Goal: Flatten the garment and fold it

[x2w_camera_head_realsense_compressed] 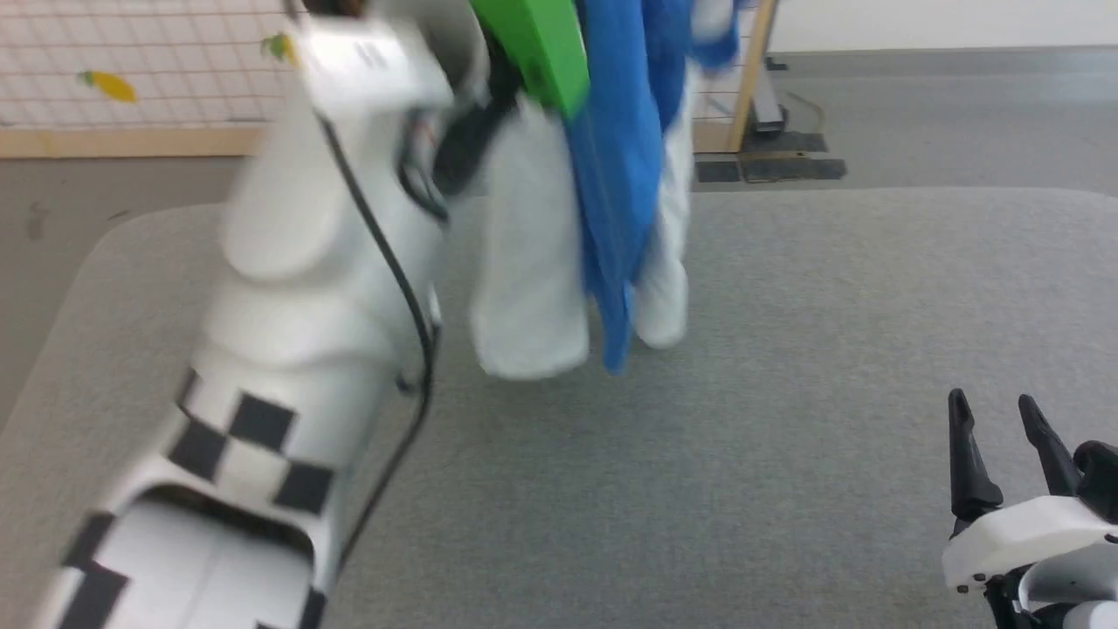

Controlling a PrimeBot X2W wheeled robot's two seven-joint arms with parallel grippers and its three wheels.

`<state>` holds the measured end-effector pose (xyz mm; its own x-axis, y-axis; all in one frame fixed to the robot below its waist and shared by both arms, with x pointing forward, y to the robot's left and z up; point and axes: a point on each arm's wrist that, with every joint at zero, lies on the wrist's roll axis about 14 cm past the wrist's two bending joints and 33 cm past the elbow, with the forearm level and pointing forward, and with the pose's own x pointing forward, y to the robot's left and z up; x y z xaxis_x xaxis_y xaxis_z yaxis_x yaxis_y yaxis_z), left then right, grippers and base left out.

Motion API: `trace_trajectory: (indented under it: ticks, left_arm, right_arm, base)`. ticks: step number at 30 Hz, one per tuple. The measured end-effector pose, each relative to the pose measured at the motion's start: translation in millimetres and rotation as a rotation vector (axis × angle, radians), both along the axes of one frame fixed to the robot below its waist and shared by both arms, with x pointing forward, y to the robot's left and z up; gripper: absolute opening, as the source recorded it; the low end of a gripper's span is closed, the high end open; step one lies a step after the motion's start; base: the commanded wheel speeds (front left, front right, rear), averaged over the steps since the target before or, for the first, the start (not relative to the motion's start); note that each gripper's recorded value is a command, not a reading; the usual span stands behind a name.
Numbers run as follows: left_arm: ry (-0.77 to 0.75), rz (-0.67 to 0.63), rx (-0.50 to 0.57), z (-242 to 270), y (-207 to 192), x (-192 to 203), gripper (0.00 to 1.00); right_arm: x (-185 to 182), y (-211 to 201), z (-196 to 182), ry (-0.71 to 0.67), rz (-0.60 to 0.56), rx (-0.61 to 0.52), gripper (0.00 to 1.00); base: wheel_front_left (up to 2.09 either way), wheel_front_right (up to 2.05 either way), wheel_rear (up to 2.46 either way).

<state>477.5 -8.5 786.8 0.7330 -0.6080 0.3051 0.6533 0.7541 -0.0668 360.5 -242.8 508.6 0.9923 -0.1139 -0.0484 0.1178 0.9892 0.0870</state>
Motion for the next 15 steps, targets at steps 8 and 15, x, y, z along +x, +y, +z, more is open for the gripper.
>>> trace_trajectory:
  ticks: [8, 15]
  left_arm:
    - [0.491, -0.166, 0.179, -210.3, -54.0, -30.1, 0.00]
    - [0.894, -0.306, 0.440, -356.5, -63.2, -116.5, 0.00]
  right_arm:
    - [-8.9, -10.4, -7.8, 0.026, -0.034, -0.002, 1.00]
    - [-8.8, -10.9, -18.7, 0.060, -0.037, 0.003, 1.00]
  base:
    - [0.00, 0.00, 0.00]
    - [0.00, 0.00, 0.00]
